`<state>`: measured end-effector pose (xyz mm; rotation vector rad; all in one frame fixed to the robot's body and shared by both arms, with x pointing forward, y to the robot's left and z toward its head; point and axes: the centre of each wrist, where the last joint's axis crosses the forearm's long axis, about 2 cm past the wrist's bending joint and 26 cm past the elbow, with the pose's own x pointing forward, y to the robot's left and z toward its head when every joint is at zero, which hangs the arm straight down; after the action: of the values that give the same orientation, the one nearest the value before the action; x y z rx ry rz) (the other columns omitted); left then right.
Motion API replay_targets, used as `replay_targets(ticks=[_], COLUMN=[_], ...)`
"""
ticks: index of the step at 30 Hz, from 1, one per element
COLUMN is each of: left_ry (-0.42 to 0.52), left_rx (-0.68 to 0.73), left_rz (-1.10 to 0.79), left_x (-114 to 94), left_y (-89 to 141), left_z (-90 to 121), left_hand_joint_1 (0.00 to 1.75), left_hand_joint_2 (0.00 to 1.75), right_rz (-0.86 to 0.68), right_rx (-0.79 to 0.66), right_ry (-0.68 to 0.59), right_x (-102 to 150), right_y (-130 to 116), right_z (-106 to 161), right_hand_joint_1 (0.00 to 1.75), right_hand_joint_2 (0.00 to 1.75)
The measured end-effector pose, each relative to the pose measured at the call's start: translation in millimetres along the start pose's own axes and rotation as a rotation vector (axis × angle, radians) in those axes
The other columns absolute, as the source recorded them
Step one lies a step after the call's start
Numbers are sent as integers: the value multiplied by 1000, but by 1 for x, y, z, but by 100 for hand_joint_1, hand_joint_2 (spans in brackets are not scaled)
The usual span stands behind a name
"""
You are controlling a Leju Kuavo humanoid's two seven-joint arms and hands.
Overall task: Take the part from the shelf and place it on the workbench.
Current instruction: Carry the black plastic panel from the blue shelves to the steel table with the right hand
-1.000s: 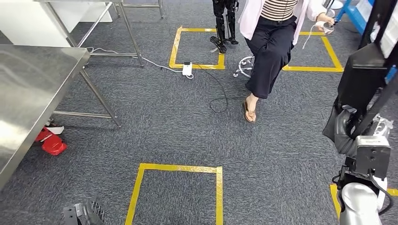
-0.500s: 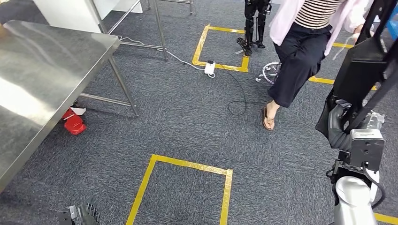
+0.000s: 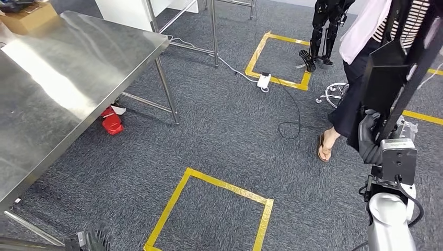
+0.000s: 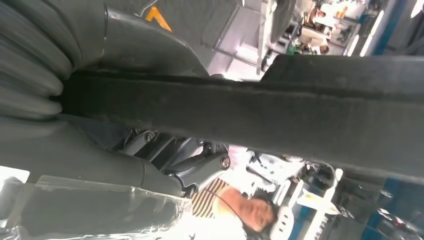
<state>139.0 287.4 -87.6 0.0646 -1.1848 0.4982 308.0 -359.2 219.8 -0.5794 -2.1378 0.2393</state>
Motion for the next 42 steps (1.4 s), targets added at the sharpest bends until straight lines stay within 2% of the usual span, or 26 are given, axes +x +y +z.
replay_targets(ticks=[18, 42], left_ry=[-20, -18], left_rx=[46, 27], left_rz=[-80, -97], left_x=[6, 5], left_y=[3, 3], left_z=[-6, -6], left_hand_joint_1=[0, 0], left_hand_joint_2=[0, 0], right_rz=[-57, -65], right_rx=[17, 34], right_ry=[-7, -6], right_x=[0, -2], right_y=[3, 10], right_z=[-6, -13], right_hand_joint_1=[157, 157], right_hand_joint_2=[175, 175])
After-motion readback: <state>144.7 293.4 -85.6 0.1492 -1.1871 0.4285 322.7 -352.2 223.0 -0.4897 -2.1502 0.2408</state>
